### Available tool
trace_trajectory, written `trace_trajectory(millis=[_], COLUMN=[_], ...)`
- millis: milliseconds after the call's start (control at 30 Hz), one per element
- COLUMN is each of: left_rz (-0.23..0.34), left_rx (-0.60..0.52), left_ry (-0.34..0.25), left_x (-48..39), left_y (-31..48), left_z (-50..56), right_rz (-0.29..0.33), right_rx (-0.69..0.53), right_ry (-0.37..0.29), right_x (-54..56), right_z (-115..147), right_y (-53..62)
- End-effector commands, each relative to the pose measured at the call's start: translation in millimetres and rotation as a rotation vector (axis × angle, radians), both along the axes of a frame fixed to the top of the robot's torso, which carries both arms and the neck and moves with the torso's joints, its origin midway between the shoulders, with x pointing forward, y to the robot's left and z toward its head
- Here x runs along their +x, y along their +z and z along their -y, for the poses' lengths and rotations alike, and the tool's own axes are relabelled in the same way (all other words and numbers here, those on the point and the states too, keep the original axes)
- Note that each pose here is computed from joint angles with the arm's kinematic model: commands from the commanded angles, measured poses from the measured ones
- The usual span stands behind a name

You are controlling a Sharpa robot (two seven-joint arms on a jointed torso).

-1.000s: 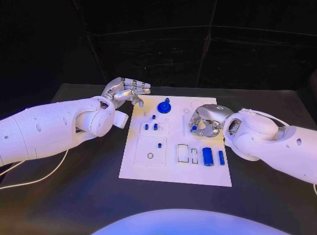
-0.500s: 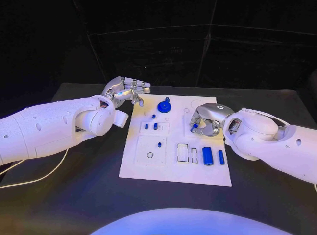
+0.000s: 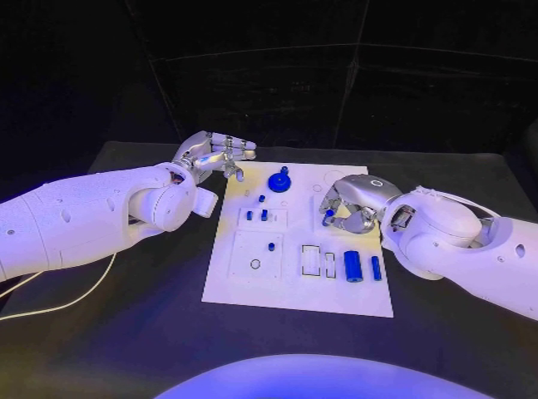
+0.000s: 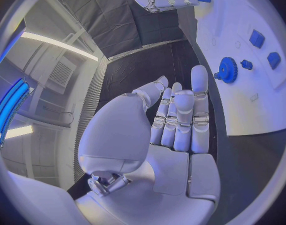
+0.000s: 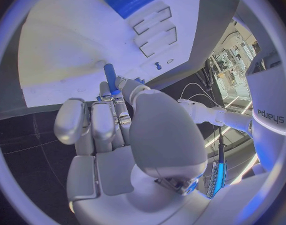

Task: Assemble the parts on the task board

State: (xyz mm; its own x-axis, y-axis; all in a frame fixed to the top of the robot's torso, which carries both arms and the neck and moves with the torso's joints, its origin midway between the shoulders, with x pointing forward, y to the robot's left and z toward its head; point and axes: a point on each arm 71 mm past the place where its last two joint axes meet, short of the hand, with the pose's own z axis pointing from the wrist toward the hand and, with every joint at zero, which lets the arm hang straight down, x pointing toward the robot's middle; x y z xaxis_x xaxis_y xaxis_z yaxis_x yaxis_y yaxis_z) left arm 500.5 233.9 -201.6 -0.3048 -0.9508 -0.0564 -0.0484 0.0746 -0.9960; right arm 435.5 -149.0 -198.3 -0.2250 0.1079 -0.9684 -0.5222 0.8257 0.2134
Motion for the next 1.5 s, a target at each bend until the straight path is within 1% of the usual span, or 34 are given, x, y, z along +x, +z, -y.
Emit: trace_trajectory(millis=[33,200,300,467,667,700,800,967,1067,1233,1500], left_rz=[-0.002,-0.002,-0.002,-0.002,-0.001,-0.001,0.0,0.001,0.001,0.001,0.001], left_rx=[-0.007,-0.007,-0.008,-0.008,-0.009,-0.009,-0.008,-0.01,-0.01,-0.01,-0.01], left_ry=[-0.01,-0.01,-0.011,-0.012,-0.016,-0.014,-0.013,-0.017,-0.019,-0.018,-0.019], left_x=[-0.2,-0.2,-0.2,-0.1,0.1,0.4,0.8,1.1,1.3,1.9,2.4], left_y=[1.0,1.0,1.0,1.0,1.1,1.0,1.1,1.2,1.2,1.1,1.1], left_z=[0.9,0.8,1.3,2.1,4.4,4.2,4.3,7.0,8.2,8.5,9.2], right_rz=[0.042,0.06,0.059,0.042,0.034,0.028,0.01,-0.035,-0.057,-0.083,-0.112], right_rx=[0.044,0.084,0.122,0.177,0.234,0.245,0.257,0.246,0.23,0.203,0.148], right_ry=[0.006,0.028,0.062,0.127,0.226,0.249,0.285,0.32,0.33,0.337,0.338], right_x=[-6.0,-12.6,-19.3,-26.4,-32.4,-34.4,-38.0,-41.9,-42.6,-42.6,-43.2], right_z=[-1.7,-7.2,-15.2,-36.4,-70.1,-77.5,-91.1,-106.6,-112.3,-118.6,-120.6], right_y=[10.5,24.8,31.7,36.6,37.5,35.9,30.0,11.1,0.2,-12.4,-24.8])
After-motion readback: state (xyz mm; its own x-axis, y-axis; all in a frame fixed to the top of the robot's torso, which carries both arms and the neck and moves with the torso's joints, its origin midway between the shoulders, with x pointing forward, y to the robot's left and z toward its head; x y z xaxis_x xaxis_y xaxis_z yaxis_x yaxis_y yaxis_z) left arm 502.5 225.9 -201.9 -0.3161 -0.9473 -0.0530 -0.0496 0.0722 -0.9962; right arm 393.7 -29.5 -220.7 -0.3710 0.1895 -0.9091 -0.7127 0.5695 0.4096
